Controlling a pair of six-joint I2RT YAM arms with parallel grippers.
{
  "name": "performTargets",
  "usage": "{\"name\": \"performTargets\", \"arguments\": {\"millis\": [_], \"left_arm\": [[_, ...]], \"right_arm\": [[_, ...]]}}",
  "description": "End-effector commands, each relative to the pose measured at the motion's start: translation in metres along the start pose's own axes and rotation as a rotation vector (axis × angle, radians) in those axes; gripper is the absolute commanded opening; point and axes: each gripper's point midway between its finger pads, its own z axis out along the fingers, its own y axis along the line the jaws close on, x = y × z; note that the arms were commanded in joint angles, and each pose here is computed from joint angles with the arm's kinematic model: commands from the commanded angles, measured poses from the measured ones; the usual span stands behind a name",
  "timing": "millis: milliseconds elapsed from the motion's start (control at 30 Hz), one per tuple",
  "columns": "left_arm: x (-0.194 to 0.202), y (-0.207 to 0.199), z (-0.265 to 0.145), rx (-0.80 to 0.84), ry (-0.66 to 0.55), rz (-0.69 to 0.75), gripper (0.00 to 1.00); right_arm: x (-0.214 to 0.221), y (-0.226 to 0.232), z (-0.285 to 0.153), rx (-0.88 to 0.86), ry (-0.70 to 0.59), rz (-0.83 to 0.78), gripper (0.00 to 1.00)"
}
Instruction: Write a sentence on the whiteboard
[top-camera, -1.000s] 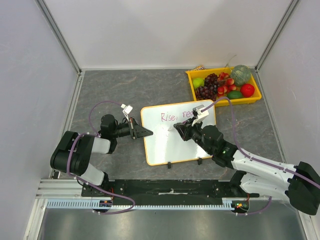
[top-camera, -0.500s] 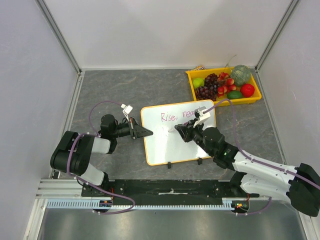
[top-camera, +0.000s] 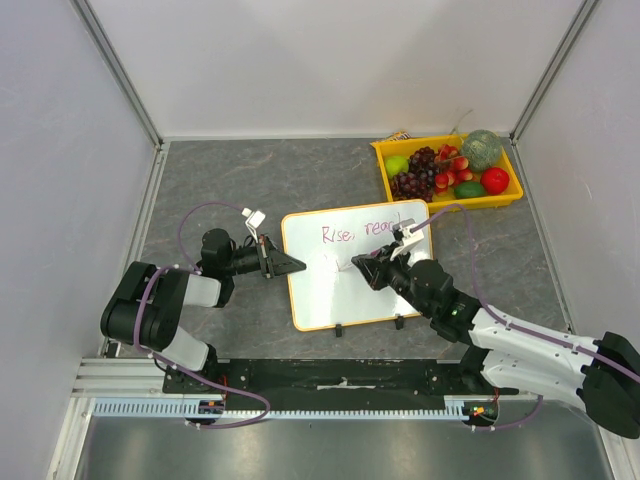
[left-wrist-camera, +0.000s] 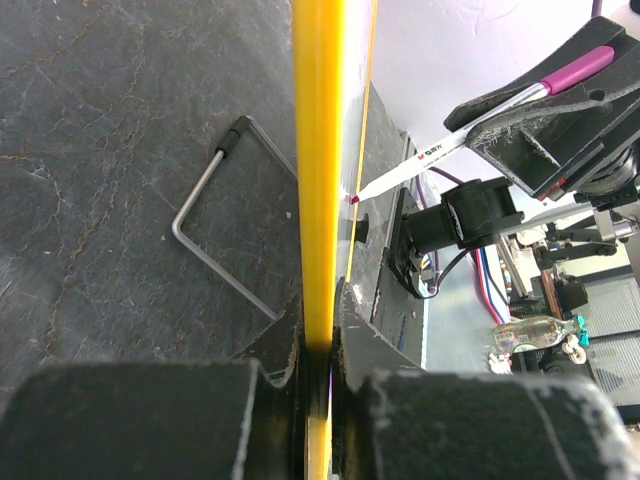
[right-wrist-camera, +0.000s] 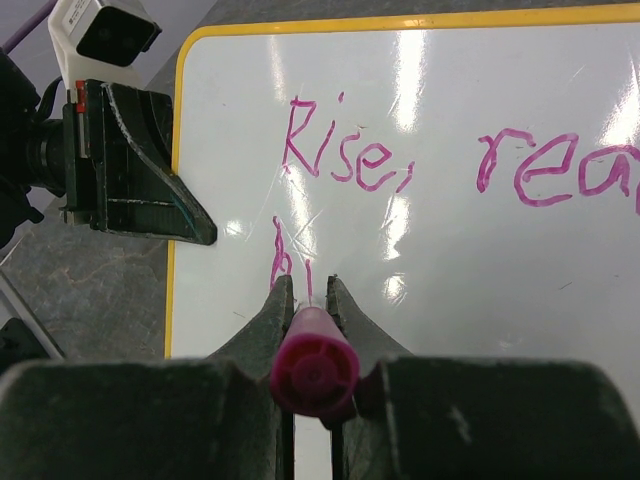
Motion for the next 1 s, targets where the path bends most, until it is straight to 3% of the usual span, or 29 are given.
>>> {"name": "performTargets", "arguments": {"millis": [0,300,767,967], "left_arm": [[0.016,0.015,0.002,-0.04,0.036,0.023,0.02],[0.015,0.014,0.002,-0.038,0.036,0.024,0.02],[0.015,0.014,0.002,-0.036,0.037,0.024,0.02],[0.015,0.015,0.002,-0.038,0.037,0.023,0.02]], "right_arm": [[-0.015,0.004,0.001,0.001,-0.023,0.0,0.0],[-0.062,0.02,0.008,-0.019,-0.139,-0.008,0.0],[-0.029,-0.004,0.026,0.082,-0.056,-0.068,0.0],[-0.036,0.0,0.021,0.069,-0.073,-0.056,0.0]]}}
